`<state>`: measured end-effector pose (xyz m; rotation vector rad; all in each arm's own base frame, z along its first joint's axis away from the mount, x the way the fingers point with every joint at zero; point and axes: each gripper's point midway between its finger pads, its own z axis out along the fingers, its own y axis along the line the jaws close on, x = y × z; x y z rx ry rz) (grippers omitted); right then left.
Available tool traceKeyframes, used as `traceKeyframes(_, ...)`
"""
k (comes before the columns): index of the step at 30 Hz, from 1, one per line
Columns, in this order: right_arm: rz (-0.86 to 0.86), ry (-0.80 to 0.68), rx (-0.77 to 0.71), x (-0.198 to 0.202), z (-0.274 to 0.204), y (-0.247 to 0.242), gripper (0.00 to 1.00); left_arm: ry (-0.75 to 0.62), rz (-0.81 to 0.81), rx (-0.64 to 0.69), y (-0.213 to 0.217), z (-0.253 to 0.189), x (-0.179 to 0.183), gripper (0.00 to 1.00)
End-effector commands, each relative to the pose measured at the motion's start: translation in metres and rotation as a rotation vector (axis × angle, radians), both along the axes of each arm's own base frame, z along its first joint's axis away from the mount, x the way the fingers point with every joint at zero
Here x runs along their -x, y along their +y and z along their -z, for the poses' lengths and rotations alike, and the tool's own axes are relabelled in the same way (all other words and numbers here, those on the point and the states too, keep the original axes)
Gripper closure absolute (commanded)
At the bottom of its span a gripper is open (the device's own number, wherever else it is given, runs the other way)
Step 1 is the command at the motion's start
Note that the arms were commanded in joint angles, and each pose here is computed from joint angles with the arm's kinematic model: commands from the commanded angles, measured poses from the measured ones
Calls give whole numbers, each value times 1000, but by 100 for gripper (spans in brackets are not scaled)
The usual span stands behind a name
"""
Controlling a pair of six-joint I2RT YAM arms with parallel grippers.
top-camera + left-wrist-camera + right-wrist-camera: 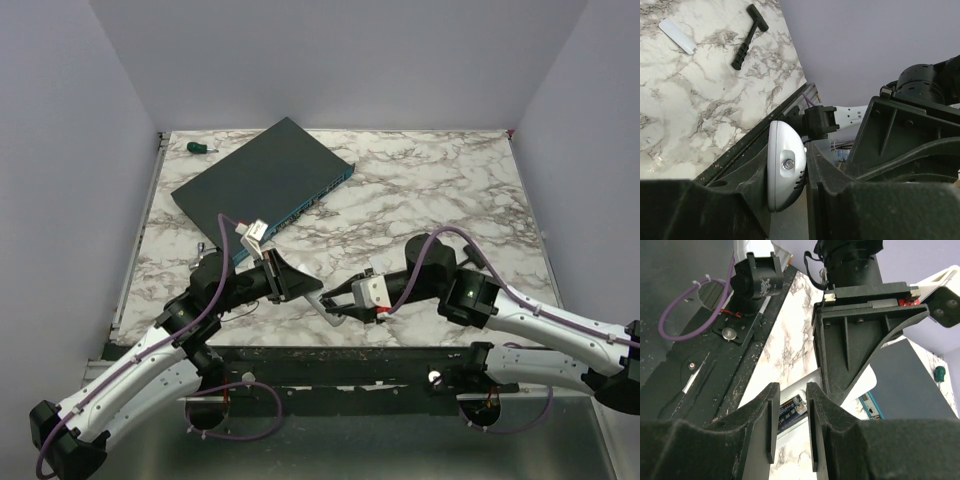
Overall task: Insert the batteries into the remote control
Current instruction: Load the battery into the remote control.
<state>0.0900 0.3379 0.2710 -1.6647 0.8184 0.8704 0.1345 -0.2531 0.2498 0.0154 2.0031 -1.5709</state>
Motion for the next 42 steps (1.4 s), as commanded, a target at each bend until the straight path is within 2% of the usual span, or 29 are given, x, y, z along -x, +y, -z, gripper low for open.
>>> traceKeyframes(1, -33, 5, -38, 2, -4, 7, 66, -28, 40, 22, -2, -5, 8, 100)
traceKeyframes(23, 24, 23, 13, -10, 15, 12, 77, -40, 38, 31, 1, -7, 10, 100)
traceKeyframes(42, 62, 26, 25, -13, 23, 5, 77, -47, 38, 37, 0, -10, 9, 100)
